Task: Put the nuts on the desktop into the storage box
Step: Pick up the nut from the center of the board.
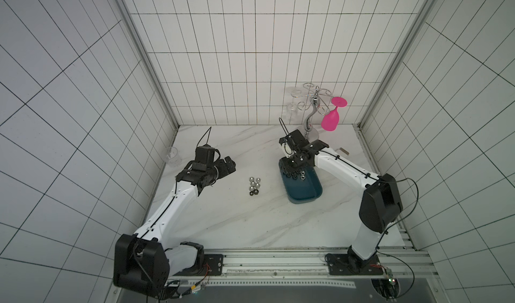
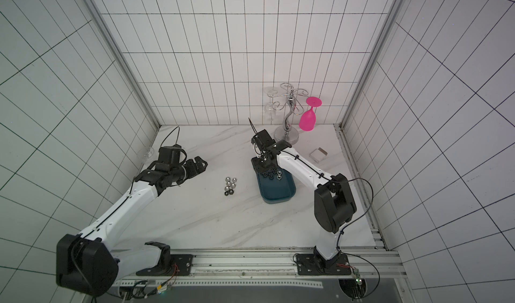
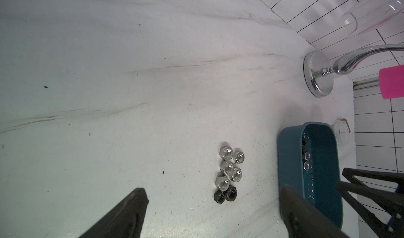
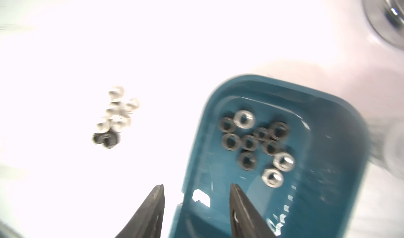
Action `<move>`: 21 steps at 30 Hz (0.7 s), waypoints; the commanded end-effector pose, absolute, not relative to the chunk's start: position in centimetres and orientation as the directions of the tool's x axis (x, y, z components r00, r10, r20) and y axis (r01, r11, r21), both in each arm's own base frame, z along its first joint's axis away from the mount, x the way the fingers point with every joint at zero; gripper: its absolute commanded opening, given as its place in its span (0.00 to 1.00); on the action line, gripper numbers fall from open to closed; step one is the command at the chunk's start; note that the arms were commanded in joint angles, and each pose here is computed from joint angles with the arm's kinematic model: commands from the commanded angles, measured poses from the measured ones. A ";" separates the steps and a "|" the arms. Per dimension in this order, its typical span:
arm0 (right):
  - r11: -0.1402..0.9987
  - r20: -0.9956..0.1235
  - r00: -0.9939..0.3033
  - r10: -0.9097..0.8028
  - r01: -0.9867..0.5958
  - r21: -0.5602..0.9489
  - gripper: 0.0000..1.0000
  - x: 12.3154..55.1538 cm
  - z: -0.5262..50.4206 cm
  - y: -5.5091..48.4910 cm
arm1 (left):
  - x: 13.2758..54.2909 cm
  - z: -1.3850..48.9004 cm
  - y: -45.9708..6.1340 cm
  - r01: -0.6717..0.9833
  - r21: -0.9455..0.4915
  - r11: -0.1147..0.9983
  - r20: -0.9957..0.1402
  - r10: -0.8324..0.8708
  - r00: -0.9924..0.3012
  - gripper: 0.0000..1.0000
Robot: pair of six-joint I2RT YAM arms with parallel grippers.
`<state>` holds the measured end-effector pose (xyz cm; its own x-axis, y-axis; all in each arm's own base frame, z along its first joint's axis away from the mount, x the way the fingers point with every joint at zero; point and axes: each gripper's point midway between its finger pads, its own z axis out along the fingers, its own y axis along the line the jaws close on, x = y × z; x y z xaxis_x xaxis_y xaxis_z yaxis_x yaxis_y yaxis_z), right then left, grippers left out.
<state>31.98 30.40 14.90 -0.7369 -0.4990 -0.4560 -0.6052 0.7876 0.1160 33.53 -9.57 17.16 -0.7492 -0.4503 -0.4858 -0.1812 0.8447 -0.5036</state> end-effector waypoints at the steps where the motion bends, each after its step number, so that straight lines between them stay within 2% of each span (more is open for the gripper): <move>1: 0.722 -0.407 -0.711 -0.573 -0.673 0.160 0.51 28.2 13.2 33.0 | 33.5 18.0 -9.1 -0.185 -0.508 0.841 -0.506 -0.466 -0.726 0.98; 7: 0.678 -0.334 -0.688 -0.644 -0.716 0.167 0.54 25.7 9.8 36.0 | 33.3 18.3 -8.3 -0.199 -0.508 0.838 -0.514 -0.479 -0.711 0.98; 14: 0.696 -0.233 -0.710 -0.665 -0.702 0.152 0.54 25.4 5.7 37.6 | 32.8 18.1 -6.8 -0.228 -0.487 0.844 -0.516 -0.488 -0.704 0.98; 21: 0.711 -0.207 -0.721 -0.662 -0.691 0.130 0.54 25.8 3.1 39.0 | 32.7 17.8 -5.7 -0.240 -0.470 0.849 -0.532 -0.489 -0.691 0.98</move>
<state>25.72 38.10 3.44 -0.7144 -0.6682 -0.2077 -0.6980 0.7014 0.1446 32.89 -6.33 17.91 -0.6990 -0.4977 -0.5136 -0.2402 0.8398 -0.4868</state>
